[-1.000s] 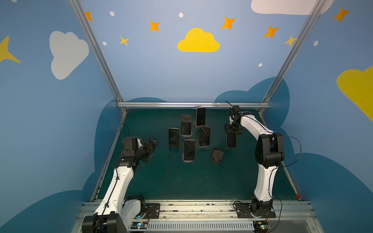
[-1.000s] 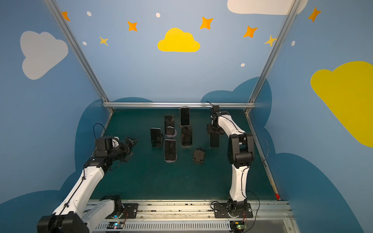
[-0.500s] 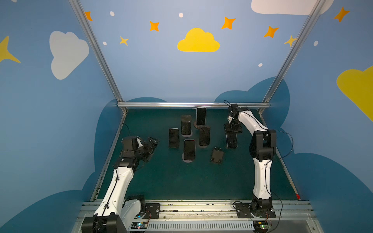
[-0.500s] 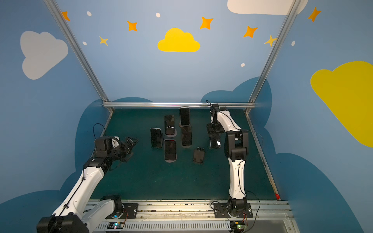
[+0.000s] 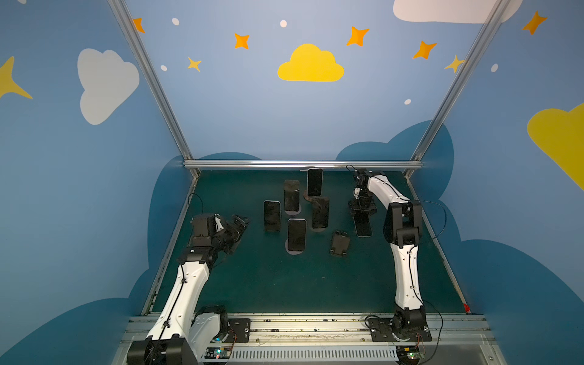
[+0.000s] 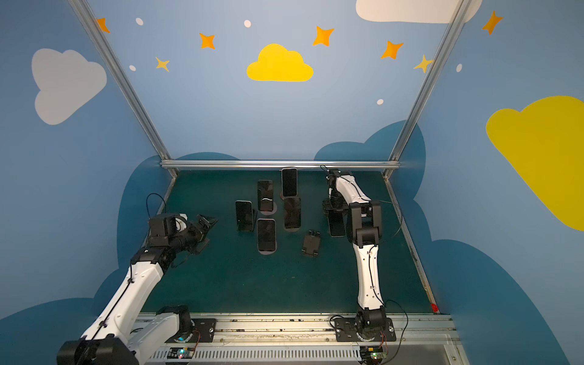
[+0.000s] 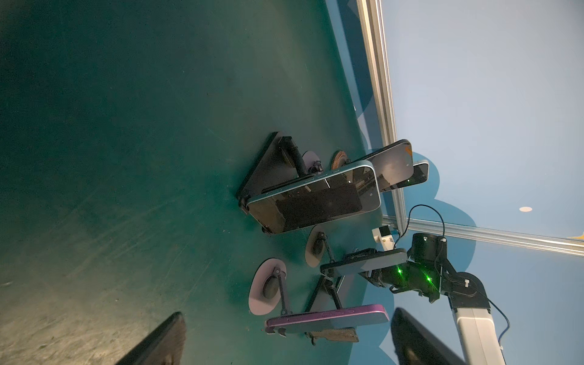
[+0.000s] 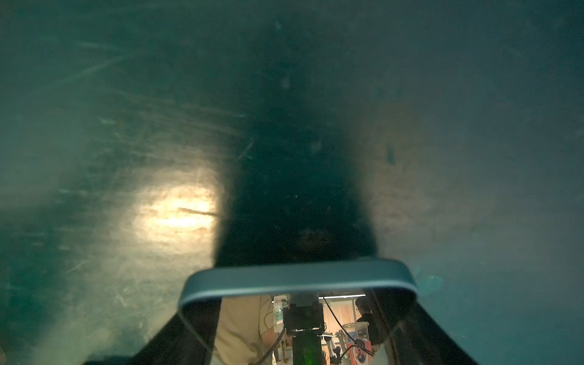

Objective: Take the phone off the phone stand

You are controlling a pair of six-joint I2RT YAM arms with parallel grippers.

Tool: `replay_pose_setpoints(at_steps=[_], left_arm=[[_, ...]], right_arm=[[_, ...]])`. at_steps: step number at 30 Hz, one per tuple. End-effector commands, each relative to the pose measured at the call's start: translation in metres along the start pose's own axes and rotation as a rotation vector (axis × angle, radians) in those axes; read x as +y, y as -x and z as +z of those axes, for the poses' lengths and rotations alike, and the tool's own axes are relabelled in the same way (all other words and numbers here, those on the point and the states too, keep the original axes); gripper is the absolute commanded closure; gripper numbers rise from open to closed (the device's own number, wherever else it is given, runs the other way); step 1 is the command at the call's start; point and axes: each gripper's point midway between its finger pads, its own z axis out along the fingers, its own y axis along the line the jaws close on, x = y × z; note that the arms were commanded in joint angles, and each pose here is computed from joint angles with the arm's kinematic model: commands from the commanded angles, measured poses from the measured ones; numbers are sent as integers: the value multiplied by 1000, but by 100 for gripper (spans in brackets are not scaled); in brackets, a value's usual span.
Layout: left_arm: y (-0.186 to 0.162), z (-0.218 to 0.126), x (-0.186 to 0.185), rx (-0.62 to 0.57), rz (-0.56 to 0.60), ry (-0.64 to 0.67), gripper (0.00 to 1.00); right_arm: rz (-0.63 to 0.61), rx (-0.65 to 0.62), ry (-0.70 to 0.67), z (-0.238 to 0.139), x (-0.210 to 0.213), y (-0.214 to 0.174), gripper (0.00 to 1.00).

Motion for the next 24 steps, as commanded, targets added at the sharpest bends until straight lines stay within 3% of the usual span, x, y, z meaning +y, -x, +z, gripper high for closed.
replay_pose_setpoints(at_steps=[1, 24], left_arm=[[4, -3, -7, -12, 22, -5, 0], [1, -2, -7, -2, 32, 2, 0]], right_arm=[[12, 35, -30, 10, -1, 0, 36], [38, 83, 22, 12, 13, -14, 24]])
